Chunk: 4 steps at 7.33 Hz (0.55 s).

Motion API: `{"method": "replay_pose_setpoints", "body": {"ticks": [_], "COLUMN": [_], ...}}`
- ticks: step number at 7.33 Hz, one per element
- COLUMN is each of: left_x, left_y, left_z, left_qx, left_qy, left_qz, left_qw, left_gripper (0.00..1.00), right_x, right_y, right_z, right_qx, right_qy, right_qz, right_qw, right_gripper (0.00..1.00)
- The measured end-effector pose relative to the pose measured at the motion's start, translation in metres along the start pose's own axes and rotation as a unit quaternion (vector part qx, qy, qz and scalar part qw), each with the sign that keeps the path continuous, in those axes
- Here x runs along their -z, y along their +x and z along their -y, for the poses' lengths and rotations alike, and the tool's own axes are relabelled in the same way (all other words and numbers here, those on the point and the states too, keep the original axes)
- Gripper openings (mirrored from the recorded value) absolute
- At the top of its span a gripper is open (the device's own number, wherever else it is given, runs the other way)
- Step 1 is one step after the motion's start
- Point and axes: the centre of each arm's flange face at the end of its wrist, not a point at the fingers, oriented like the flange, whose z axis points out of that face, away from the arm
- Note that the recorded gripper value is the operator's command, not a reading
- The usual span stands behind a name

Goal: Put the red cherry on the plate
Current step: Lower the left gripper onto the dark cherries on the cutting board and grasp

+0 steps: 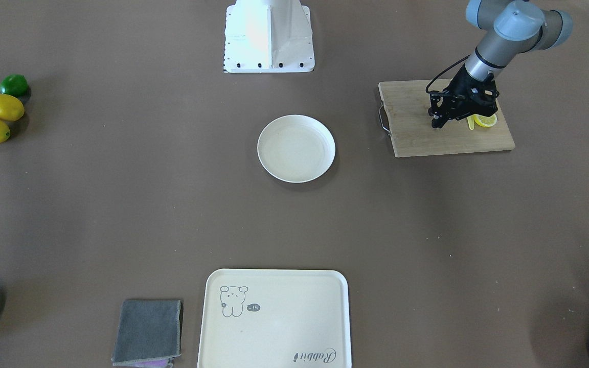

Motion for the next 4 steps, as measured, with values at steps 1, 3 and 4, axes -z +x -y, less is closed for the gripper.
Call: {"method": "replay_pose_setpoints", "body": {"ticks": [1, 3, 4], "left_x": [0.003, 0.014, 0.016], "left_y": [0.003, 0.024, 0.042], "left_z": [0.003, 0.014, 0.025], "left_qx": [0.0, -0.006, -0.011], "left_qy": [0.004, 0.016, 0.024], "left_qz": [-0.004, -0.025, -0.039], "left_qw": [1.0, 0.9995, 0.9989], "left_gripper": [0.0, 0.0, 0.0], "right_x": [0.0, -0.002, -0.005], "right_y": [0.0, 0.005, 0.013], "right_z": [0.0, -0.004, -0.012], "right_qx": [0.0, -0.005, -0.014], "right_qy": [0.0, -0.003, -0.008], "right_qz": [0.0, 0.0, -0.001], "right_qw": [1.0, 1.0, 0.9999], "right_gripper": [1.0, 1.0, 1.0]}}
